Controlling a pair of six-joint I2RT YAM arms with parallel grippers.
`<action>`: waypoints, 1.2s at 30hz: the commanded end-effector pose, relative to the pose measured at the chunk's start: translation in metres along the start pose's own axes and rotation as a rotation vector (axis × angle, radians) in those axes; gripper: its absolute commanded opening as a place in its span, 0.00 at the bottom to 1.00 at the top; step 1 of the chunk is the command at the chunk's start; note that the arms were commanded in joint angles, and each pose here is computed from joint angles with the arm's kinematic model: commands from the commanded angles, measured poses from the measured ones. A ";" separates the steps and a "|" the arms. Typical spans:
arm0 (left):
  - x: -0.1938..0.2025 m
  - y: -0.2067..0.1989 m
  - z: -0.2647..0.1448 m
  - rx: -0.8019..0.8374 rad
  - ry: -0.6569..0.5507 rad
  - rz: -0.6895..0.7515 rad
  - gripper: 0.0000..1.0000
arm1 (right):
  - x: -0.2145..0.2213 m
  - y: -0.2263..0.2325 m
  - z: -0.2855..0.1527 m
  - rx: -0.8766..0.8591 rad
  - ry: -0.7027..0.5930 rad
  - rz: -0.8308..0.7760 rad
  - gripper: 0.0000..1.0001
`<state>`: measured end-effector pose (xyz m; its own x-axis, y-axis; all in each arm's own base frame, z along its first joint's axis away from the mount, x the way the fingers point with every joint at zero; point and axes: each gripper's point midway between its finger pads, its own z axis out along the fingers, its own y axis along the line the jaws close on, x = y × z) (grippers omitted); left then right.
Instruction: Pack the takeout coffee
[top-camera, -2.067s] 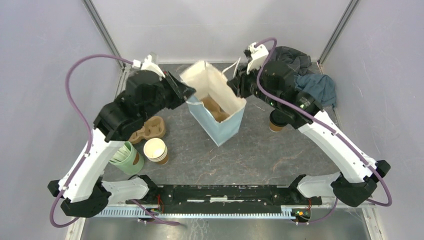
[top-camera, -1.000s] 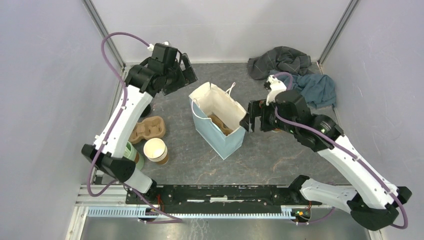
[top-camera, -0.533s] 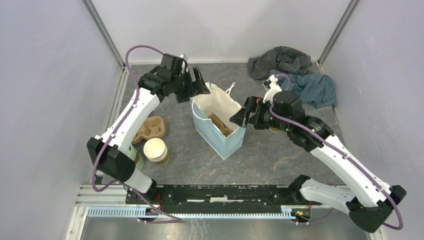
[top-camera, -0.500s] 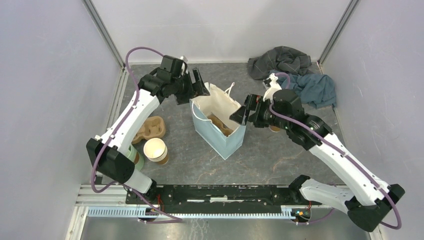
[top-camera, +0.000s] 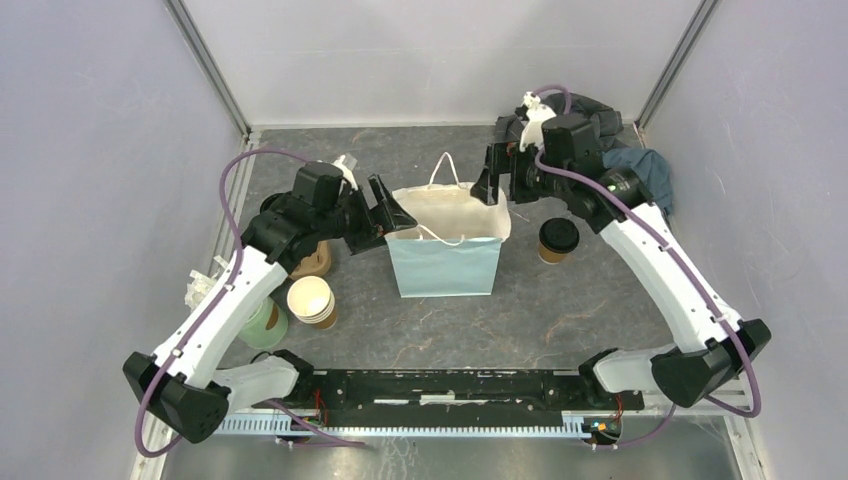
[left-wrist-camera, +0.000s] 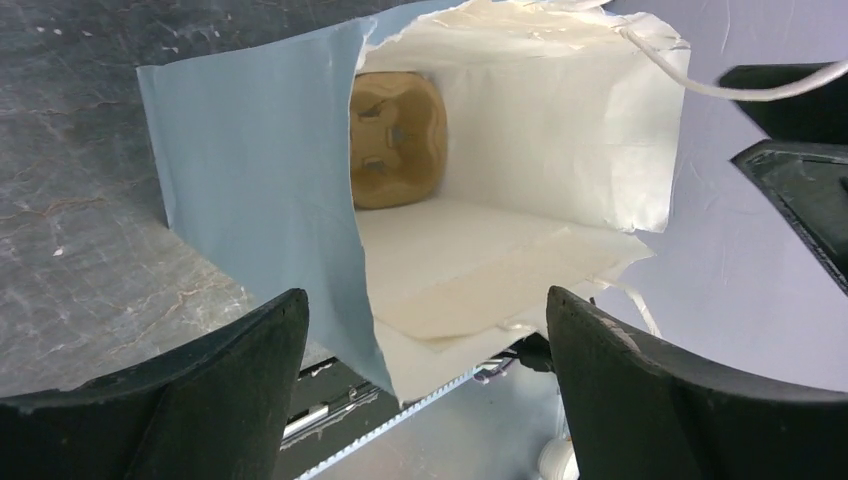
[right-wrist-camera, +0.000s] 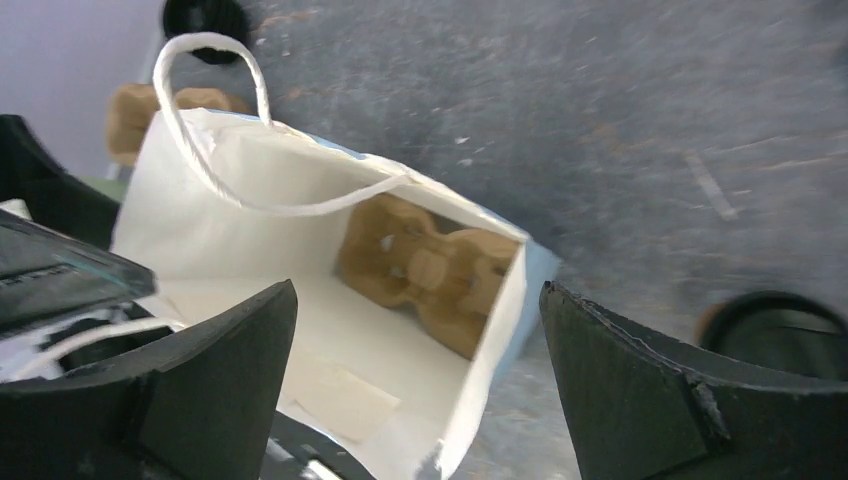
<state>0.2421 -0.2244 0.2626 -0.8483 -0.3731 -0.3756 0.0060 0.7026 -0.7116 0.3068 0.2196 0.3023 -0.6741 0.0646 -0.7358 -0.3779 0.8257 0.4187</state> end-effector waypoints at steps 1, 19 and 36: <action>-0.007 0.011 -0.013 -0.073 -0.056 0.003 0.94 | -0.012 -0.049 -0.048 0.276 0.019 -0.272 0.98; -0.024 0.006 -0.005 -0.128 -0.042 0.089 0.90 | 0.092 -0.207 -0.041 0.641 0.317 -0.083 0.98; -0.023 0.006 0.003 -0.120 -0.032 0.062 0.91 | 0.084 -0.237 -0.003 0.749 0.152 0.148 0.98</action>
<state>0.2571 -0.2102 0.2544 -0.8445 -0.3568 -0.3994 -0.0533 0.7980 -0.6003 0.3226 0.0339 0.1356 -0.8568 0.0781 -0.5097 0.1101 0.9934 -0.0329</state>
